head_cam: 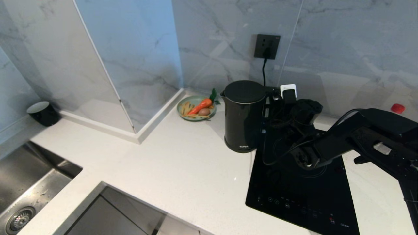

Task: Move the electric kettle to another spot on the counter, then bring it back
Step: Pick up the kettle

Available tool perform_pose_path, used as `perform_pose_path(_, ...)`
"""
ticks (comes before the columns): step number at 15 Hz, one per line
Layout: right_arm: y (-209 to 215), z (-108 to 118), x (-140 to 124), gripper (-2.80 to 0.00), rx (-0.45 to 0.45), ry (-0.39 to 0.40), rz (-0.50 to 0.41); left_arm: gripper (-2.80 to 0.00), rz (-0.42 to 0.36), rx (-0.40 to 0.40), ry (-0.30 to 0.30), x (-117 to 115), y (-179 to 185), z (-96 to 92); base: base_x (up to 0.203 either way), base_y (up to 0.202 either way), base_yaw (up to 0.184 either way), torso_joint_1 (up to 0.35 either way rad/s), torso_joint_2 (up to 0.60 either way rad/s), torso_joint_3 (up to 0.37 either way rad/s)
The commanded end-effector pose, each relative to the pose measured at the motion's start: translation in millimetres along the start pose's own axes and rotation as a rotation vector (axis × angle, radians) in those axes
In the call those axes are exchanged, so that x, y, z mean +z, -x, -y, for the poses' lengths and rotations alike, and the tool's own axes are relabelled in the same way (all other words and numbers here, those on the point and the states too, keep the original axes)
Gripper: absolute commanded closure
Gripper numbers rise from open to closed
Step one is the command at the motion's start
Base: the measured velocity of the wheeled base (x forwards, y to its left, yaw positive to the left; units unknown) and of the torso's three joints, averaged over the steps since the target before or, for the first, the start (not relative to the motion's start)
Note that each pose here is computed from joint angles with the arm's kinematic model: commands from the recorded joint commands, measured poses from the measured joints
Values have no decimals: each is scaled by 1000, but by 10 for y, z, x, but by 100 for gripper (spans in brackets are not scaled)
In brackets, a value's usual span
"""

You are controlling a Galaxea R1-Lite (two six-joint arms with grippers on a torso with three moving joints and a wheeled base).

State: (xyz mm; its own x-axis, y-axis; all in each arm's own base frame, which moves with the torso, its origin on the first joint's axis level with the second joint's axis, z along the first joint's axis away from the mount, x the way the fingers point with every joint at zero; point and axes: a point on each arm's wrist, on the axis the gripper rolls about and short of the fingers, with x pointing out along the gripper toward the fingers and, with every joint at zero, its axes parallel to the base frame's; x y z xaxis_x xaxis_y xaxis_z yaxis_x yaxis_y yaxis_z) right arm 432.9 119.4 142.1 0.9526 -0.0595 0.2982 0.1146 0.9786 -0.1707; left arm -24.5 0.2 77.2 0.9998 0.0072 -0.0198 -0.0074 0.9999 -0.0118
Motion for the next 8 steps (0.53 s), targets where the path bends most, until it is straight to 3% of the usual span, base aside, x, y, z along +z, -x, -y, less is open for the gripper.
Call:
perform_pose_path(1, 8, -33, 25, 0, -2, -28, 21, 0, 0, 1, 0, 0, 0, 0, 0, 0, 0, 0, 0, 0)
perform_pose_path(8, -34, -62, 149, 0, -18, -77, 66, 0, 0, 0, 0, 0, 0, 0, 0, 0, 0, 0, 0, 0)
